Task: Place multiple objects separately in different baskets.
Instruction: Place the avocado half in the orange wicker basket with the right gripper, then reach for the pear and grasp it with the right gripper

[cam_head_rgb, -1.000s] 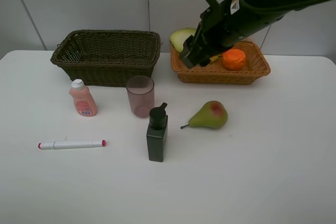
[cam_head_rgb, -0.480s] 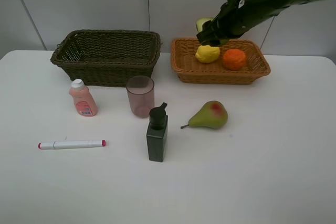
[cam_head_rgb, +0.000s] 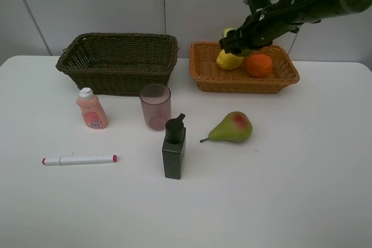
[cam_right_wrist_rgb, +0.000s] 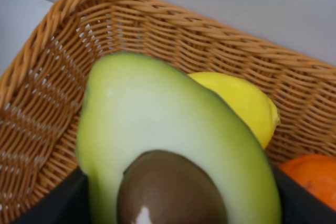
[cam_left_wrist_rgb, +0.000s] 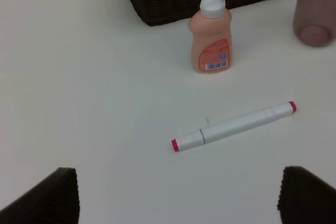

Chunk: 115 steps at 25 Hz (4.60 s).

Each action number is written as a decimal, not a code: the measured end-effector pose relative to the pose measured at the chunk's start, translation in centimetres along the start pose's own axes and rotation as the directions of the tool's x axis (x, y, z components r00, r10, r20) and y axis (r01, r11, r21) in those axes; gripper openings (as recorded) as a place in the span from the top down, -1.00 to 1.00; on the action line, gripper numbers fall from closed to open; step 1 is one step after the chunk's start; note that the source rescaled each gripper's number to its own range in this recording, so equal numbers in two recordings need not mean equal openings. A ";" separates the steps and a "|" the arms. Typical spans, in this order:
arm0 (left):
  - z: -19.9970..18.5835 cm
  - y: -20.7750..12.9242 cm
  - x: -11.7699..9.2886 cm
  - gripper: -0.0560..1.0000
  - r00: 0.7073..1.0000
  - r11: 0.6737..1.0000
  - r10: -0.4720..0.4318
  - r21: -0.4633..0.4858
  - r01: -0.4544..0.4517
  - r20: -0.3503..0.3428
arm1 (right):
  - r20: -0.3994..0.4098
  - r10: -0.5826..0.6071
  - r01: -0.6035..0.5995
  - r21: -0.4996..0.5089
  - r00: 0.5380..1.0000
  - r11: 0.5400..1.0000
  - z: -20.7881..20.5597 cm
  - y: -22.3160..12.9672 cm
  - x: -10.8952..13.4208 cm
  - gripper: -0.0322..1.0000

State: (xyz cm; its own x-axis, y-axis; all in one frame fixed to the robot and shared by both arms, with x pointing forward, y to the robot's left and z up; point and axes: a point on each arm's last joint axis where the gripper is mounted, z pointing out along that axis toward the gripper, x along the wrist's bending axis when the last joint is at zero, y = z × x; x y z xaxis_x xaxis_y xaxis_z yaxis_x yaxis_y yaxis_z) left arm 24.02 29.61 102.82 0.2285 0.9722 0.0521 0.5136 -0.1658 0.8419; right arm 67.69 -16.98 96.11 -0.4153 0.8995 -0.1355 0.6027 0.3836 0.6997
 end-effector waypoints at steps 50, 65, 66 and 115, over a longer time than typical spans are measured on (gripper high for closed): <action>0.0 0.0 0.0 -1.00 1.000 1.000 0.000 0.000 0.000 0.000 | 0.003 0.189 -0.189 0.059 0.982 0.980 1.1 -1.1 0.1 -1.00; 0.0 0.0 0.0 -1.00 1.000 1.000 0.000 0.000 0.000 0.000 | -0.031 0.088 -0.083 0.134 0.996 0.987 -5.4 -1.4 1.6 -1.00; 0.0 0.0 0.0 -1.00 1.000 1.000 0.000 0.000 0.000 0.000 | -0.037 0.071 -0.065 0.142 0.997 0.988 -5.7 -1.8 1.9 -1.00; 0.0 0.0 0.0 -1.00 1.000 1.000 0.000 0.000 0.000 0.000 | -0.436 -0.632 0.760 0.241 0.640 0.603 -4.8 -8.8 8.4 -1.00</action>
State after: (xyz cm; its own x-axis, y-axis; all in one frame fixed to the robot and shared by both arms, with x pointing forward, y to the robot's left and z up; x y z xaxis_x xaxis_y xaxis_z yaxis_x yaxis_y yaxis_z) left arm 24.02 29.61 102.82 0.2285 0.9722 0.0521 0.5136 -0.1658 0.8419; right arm 55.62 -13.78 92.20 -0.9441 0.2424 -0.2234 0.2123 0.9656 0.1501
